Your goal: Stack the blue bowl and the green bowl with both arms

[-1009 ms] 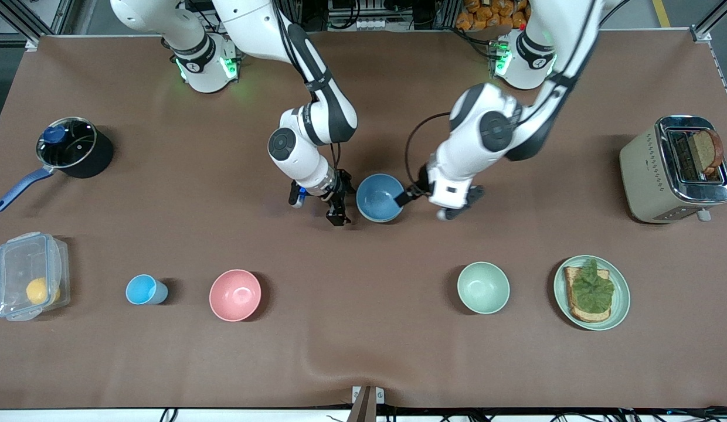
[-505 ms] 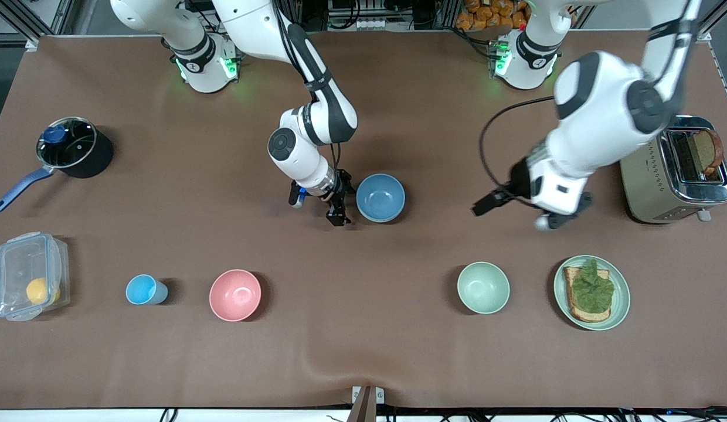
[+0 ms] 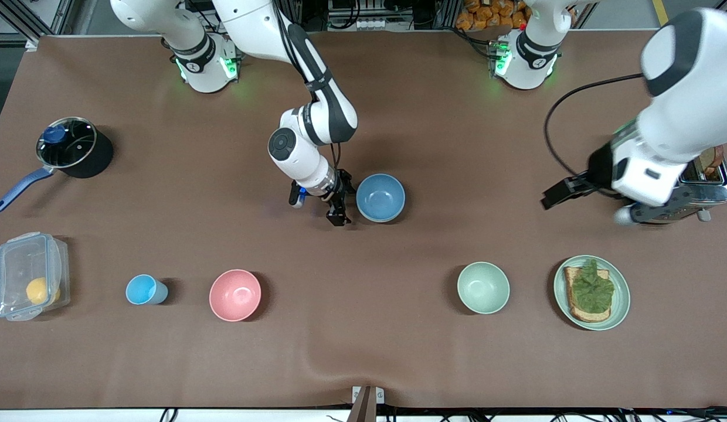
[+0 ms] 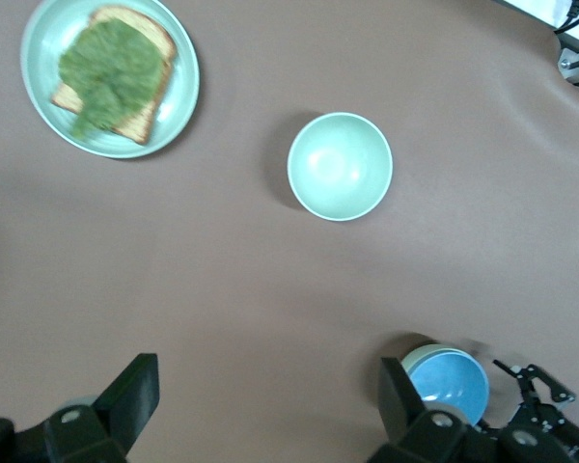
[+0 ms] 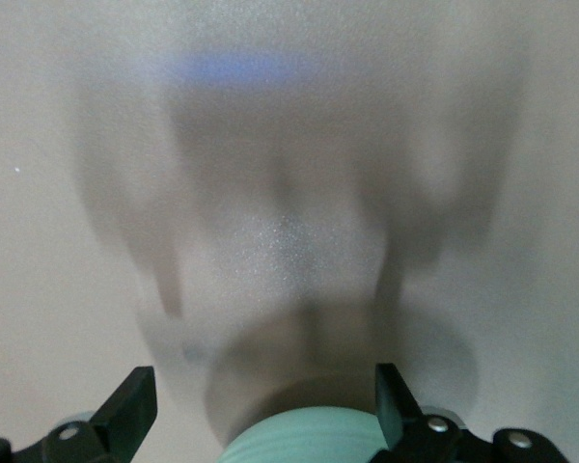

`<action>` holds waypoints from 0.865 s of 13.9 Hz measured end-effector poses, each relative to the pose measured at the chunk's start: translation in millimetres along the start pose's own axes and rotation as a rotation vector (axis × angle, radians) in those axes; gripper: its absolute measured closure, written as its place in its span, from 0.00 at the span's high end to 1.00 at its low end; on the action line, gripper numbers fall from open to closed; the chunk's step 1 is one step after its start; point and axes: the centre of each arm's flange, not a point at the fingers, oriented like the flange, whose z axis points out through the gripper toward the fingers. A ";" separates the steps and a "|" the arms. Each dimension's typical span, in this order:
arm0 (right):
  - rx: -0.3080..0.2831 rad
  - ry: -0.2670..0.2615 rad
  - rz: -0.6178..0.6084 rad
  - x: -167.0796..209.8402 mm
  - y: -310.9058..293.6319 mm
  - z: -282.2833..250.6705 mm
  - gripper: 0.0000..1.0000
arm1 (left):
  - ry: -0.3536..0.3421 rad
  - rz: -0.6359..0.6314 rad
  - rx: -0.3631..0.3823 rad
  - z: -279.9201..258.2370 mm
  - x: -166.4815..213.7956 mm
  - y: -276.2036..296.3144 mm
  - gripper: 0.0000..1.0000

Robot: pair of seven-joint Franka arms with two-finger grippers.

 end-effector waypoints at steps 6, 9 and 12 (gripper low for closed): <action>-0.002 0.001 -0.028 0.9 -0.9 -0.2 1.00 | 0.013 0.030 0.082 -25.4 8.6 -21.9 1.00; -0.052 0.015 -0.089 15.7 -9.8 -2.0 1.00 | 0.003 0.137 0.126 -38.3 16.8 -44.3 1.00; -0.129 0.018 -0.150 44.0 -32.5 -24.2 1.00 | 0.009 0.181 0.133 -49.7 22.8 -61.5 1.00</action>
